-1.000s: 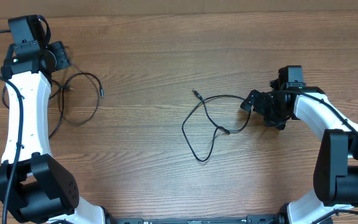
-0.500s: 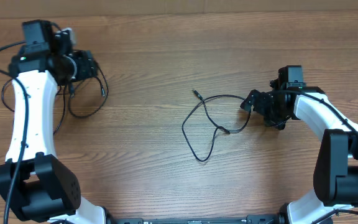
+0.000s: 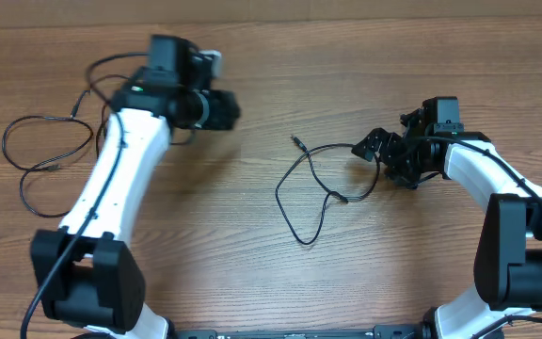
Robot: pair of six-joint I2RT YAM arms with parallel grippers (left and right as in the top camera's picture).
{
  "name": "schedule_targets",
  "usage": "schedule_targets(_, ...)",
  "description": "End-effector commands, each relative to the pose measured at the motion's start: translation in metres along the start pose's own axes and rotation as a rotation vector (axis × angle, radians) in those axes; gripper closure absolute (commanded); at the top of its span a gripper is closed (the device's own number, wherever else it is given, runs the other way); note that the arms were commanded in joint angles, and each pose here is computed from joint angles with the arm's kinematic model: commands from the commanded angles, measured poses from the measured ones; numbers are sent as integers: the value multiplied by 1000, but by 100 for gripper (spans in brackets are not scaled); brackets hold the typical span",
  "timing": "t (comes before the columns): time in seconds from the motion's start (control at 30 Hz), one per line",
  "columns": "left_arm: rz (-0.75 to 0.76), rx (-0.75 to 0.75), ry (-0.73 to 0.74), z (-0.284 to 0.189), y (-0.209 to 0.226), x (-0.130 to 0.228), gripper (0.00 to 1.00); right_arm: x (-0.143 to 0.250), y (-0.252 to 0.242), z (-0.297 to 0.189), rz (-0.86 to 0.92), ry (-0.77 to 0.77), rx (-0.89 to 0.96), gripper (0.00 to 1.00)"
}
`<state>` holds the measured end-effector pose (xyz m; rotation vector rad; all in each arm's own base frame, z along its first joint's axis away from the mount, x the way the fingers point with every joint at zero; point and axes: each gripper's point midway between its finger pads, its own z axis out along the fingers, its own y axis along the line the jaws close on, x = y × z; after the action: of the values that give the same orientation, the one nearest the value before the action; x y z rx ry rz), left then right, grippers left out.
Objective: Untangle cables
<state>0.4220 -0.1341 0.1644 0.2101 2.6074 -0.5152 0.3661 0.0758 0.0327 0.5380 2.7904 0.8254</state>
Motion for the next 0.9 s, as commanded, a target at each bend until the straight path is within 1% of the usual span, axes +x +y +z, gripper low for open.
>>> schedule_targets(0.0,12,58,45,23,-36,18,34,8,7,1,14,42,-50,0)
schedule_targets(0.1,37,92,65,47,-63,26,33,6,2,1,14,30,-26,0)
schedule_targets(0.23,58,126,98,79,-92,39,34,5,-4,-1,79,30,-10,0)
schedule_targets(0.3,83,140,112,95,-103,46,35,9,-6,-2,123,44,-2,0)
schedule_targets(0.43,116,160,118,118,-116,54,40,19,-3,1,122,78,9,0)
schedule_targets(0.5,110,154,121,128,-117,57,41,26,0,4,113,97,14,0)
schedule_targets(0.6,34,91,132,141,-106,61,41,30,3,6,104,109,17,0)
schedule_targets(0.67,0,40,129,147,-96,62,39,30,3,6,103,109,17,0)
schedule_targets(0.73,5,14,118,152,-92,61,37,30,3,6,103,108,18,0)
schedule_targets(0.87,48,-18,101,162,-85,60,38,29,-8,5,107,93,81,0)
